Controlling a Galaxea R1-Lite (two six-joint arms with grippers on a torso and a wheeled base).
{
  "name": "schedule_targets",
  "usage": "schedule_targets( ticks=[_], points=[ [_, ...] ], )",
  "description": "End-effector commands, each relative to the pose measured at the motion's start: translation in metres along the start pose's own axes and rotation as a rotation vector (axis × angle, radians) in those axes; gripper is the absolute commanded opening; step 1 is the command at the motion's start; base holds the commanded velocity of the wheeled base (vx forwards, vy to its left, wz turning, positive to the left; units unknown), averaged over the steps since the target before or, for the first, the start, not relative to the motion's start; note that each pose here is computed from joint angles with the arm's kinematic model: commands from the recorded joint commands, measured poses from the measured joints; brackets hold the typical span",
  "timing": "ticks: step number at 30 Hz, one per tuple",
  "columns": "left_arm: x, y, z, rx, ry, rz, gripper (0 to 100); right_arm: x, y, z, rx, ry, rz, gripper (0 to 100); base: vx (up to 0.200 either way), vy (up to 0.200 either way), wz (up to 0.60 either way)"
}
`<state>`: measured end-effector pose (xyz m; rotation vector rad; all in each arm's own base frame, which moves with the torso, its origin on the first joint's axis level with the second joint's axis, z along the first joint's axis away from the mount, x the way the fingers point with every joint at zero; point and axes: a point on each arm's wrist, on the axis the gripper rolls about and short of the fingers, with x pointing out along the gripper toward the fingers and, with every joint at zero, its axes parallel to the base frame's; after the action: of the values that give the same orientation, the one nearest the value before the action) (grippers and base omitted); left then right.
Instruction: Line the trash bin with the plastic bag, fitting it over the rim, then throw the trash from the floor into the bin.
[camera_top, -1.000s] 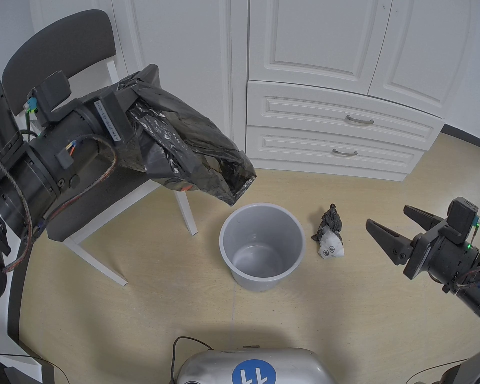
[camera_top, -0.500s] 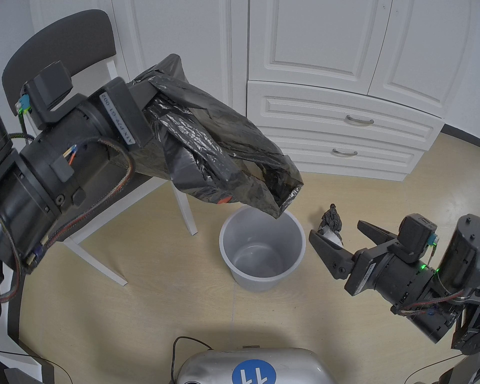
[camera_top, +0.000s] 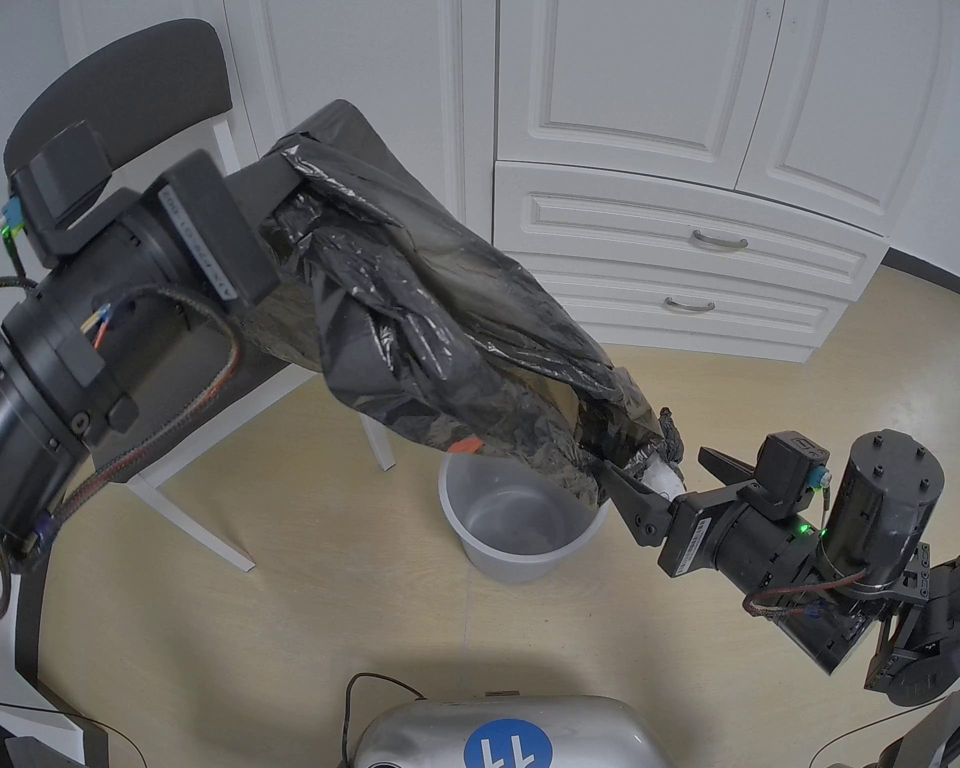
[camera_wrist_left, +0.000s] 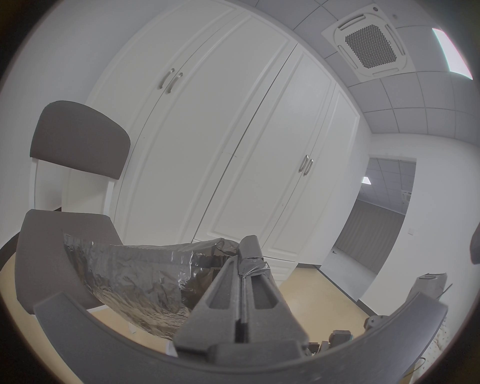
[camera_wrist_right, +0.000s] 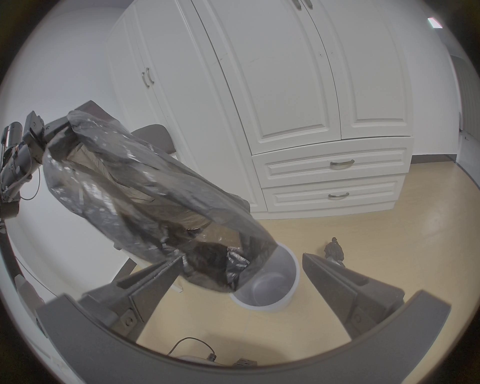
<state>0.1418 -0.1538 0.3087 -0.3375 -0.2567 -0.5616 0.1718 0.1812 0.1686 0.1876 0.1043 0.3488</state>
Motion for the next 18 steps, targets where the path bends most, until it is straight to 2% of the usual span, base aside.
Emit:
schedule_targets(
  ticks=[1, 6, 14, 18],
  points=[
    [-0.009, 0.001, 0.01, -0.011, -0.03, -0.01, 0, 0.004, 0.001, -0.004, -0.004, 0.005, -0.006, 100, 0.0, 0.0, 0.0],
    [-0.025, 0.003, 0.02, 0.017, -0.06, -0.023, 0, 0.004, 0.002, 0.0, 0.012, -0.025, -0.003, 100, 0.0, 0.0, 0.0],
    [-0.032, 0.003, 0.025, 0.022, -0.075, -0.034, 0, 0.006, 0.002, -0.001, 0.014, -0.021, -0.001, 100, 0.0, 0.0, 0.0],
    [-0.035, -0.002, 0.026, 0.011, -0.073, -0.056, 0, 0.013, 0.006, -0.011, 0.023, 0.003, -0.002, 100, 0.0, 0.0, 0.0]
  ],
)
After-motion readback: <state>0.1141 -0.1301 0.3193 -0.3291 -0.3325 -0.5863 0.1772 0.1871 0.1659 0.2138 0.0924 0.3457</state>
